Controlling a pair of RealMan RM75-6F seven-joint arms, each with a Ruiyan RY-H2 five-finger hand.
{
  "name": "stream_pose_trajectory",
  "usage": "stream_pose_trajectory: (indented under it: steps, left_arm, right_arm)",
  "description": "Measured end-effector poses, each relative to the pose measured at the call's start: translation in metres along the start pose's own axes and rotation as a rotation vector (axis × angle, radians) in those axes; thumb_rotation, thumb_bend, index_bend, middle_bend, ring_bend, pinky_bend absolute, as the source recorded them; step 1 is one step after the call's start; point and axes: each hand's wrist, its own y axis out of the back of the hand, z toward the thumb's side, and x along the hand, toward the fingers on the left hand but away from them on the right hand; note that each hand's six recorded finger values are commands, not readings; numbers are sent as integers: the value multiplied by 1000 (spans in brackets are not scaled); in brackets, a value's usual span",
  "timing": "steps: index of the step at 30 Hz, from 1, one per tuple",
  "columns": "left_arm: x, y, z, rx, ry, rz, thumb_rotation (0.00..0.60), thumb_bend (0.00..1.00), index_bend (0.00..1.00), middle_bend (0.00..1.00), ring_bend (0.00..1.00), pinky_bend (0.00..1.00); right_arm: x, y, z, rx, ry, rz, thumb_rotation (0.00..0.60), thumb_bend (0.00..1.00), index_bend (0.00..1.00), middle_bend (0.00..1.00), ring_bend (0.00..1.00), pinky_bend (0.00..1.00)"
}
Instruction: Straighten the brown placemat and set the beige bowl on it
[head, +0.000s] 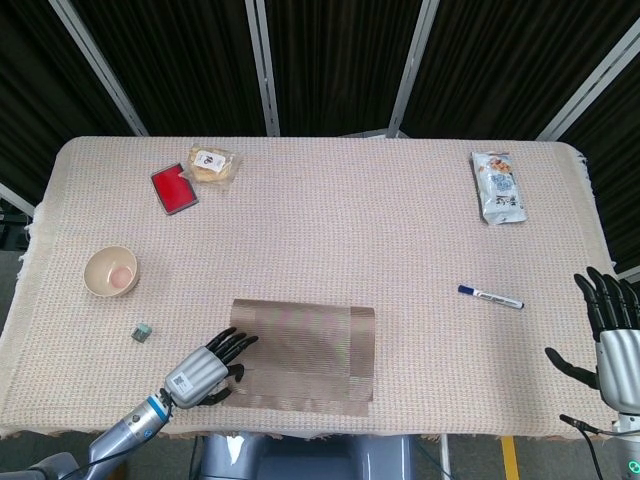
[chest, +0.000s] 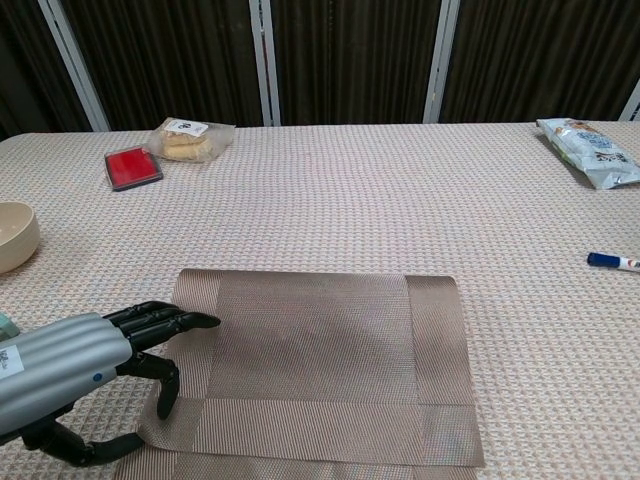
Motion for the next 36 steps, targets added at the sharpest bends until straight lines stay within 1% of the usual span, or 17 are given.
stream_pose_trajectory:
  steps: [2,5,11,16,19,23,26,29,30,33,36]
  left_arm:
    - [0,0,-1,-3,3,-2,600,394,487,0,0,0]
    - [1,-1,-1,-9,9,-4,600,423,493,0,0,0]
    - [2,0,-1,-30,20,3,600,432,594,0,0,0]
    - [6,9,1,-65,22,34,600,433,660,0,0,0]
    - [13,20,3,-79,23,69,600,433,678,0,0,0]
    - [30,43,1,-117,40,128,600,433,687,0,0,0]
    - [50,68,-5,-166,75,176,600,429,688,0,0,0]
    - [70,92,-16,-244,139,214,600,430,689,0,0,0]
    - [79,104,-22,-270,170,234,600,433,691,0,0,0]
    - [105,133,-40,-322,252,273,600,442,692,0,0,0]
    - [132,157,-56,-359,324,288,600,450,692,0,0,0]
  right_arm:
    - [0,0,0,1,0,0,600,0,0,0,0,0]
    - [0,0,0,1,0,0,600,0,0,0,0,0]
    - [0,1,-1,-1,0,-2,600,0,0,0,0,0]
    - [0,1,-1,-1,-2,-3,600,0,0,0,0,0]
    - [-1,0,-1,2,-3,0,600,0,0,0,0,0]
    - [-2,-1,-2,7,-10,2,600,0,0,0,0,0]
    - [-3,-2,-3,13,-17,1,600,0,0,0,0,0]
    - [-5,-3,-5,20,-24,-2,600,0,0,0,0,0]
    - [-6,-3,-6,21,-27,-2,600,0,0,0,0,0]
    - [-9,-4,-10,25,-42,-3,600,0,0,0,0,0]
    - [-12,-4,-14,31,-63,-7,600,0,0,0,0,0]
